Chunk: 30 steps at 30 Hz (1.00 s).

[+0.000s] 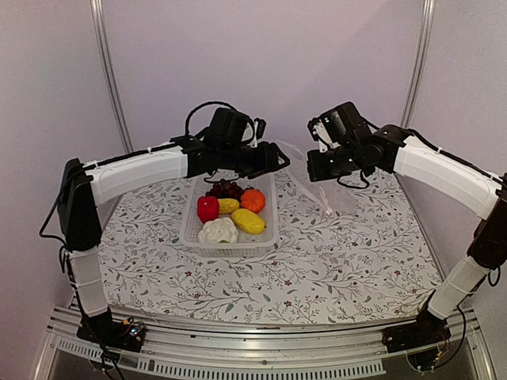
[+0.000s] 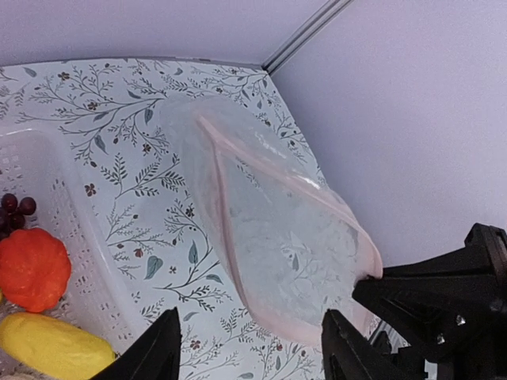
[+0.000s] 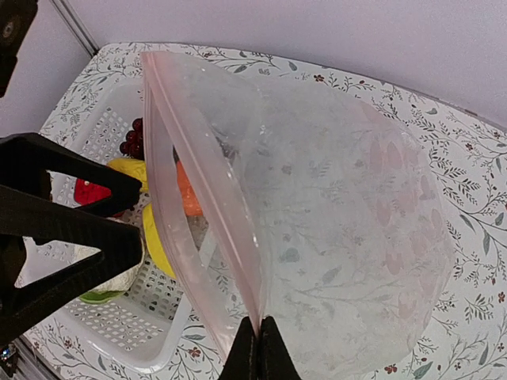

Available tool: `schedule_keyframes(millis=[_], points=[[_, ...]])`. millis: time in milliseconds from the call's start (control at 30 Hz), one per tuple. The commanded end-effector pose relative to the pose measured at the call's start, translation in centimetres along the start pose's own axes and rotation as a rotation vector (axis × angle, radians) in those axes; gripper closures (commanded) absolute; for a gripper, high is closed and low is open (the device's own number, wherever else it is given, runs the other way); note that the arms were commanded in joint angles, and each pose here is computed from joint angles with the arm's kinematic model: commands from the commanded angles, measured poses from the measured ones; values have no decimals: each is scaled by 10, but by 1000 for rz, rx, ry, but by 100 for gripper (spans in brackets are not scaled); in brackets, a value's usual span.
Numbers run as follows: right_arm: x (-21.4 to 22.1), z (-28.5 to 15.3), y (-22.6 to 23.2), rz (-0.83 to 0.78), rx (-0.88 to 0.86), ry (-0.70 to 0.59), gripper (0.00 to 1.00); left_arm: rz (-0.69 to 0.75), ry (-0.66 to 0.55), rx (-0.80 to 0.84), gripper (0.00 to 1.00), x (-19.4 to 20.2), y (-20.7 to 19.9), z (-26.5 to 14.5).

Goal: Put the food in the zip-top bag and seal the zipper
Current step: Pass from the right arm to the left, then open the zipper food storage bag at the center of the board.

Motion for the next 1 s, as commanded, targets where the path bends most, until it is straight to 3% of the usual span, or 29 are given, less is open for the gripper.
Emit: schedule_keyframes(millis=[0, 100, 233, 367, 533, 967], points=[[-9, -14, 4, 33, -51, -14, 100, -60, 23, 6, 45, 7, -2, 19], [-10, -17, 4, 39, -60, -18, 99, -86, 47, 25, 56, 9, -2, 33], [-8, -17, 2, 25, -45, -16, 96, -92, 59, 67, 85, 6, -8, 43], [-7, -11, -1, -14, 3, -12, 76, -77, 44, 121, 100, 2, -19, 43], [-4, 1, -5, -83, 123, 16, 68, -62, 40, 138, 100, 2, -25, 40], [-1, 2, 15, -190, 215, -20, 67, -39, 24, 157, 100, -2, -32, 34]])
Point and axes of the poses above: each gripper's point midway between its finger pads, its own z axis out along the fingers, its own y axis along the line the jaws close on, x = y × z, the point moved 7 cm from there along -z, back along the fingers, and after that the axes turned 1 degree about z, right-handed, at the moved point
